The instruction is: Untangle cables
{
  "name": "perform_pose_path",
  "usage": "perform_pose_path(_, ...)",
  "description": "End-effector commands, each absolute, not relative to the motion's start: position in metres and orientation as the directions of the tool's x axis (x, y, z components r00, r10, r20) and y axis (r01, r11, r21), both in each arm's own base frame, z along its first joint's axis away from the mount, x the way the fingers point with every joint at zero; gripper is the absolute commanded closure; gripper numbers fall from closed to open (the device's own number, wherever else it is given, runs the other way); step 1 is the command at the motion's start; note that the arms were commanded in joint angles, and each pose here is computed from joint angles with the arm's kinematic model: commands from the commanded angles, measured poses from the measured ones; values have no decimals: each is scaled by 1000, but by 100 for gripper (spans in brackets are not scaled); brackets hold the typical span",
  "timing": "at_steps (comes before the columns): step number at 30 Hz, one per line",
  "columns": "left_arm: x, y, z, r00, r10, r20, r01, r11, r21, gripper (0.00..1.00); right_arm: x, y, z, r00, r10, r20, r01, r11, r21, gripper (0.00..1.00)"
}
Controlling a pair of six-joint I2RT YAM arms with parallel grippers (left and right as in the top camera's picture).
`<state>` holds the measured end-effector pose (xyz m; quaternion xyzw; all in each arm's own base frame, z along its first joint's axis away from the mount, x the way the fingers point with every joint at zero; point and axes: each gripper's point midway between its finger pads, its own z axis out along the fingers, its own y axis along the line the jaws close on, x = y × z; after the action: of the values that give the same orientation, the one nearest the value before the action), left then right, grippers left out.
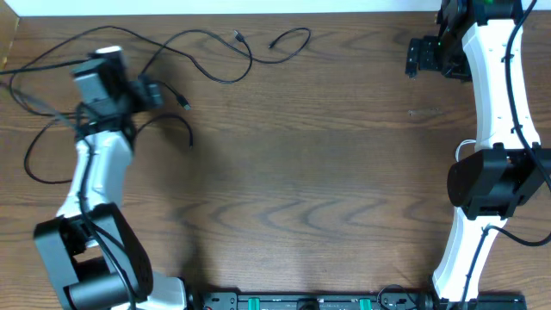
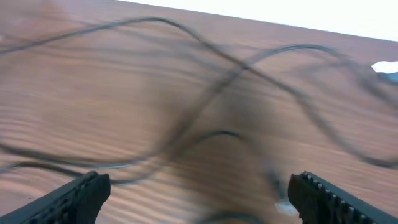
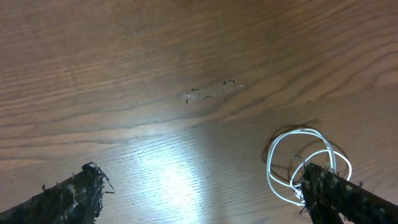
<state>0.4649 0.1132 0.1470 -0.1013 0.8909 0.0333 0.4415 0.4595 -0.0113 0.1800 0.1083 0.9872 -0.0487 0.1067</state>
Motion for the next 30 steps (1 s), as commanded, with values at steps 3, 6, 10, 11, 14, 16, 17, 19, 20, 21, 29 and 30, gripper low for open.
perform_pose_path(3,458,35,134,-600,-488,-634,-332,873,-357,4,459,-12,201,-938,215,-273,239,969,-60,1)
perform_pose_path(6,438,-23,117,-681,-577,-451,-358,799,-483,4,459,-12,201,-938,215,-273,239,969,-60,1)
perform_pose_path(10,407,-77,101,-797,-519,-308,-332,803,-495,4,459,-12,201,-938,215,-273,239,969,-60,1)
perform_pose_path(11,391,-92,94,-833,-486,-265,-328,819,-470,4,459,-12,201,-938,215,-273,239,969,-60,1)
perform_pose_path(14,358,-111,80,-890,-424,-167,-329,851,-409,4,459,-12,201,-938,215,-273,239,969,-60,1)
perform_pose_path(16,334,-119,72,-924,-367,-106,-308,880,-363,4,459,-12,201,-938,215,-273,239,969,-60,1)
perform_pose_path(17,323,-121,70,-938,-337,-79,-292,894,-341,3,459,-12,201,-938,215,-273,239,969,-60,1)
perform_pose_path(19,304,-124,66,-960,-279,-30,-257,918,-303,3,459,-12,201,-938,215,-273,239,969,-60,1)
perform_pose_path(20,293,-126,64,-967,-254,-1,-243,927,-284,4,459,-12,201,-938,215,-273,239,969,-60,1)
perform_pose_path(21,286,-127,62,-969,-245,22,-242,932,-271,4,459,-12,201,-938,215,-272,239,969,-61,1)
perform_pose_path(29,238,-131,48,-970,-185,155,-214,958,-192,4,462,-10,202,-933,219,-284,241,969,-45,1)
perform_pose_path(30,233,-131,47,-969,-179,169,-209,961,-184,4,468,-9,203,-927,219,-305,240,970,-32,1)
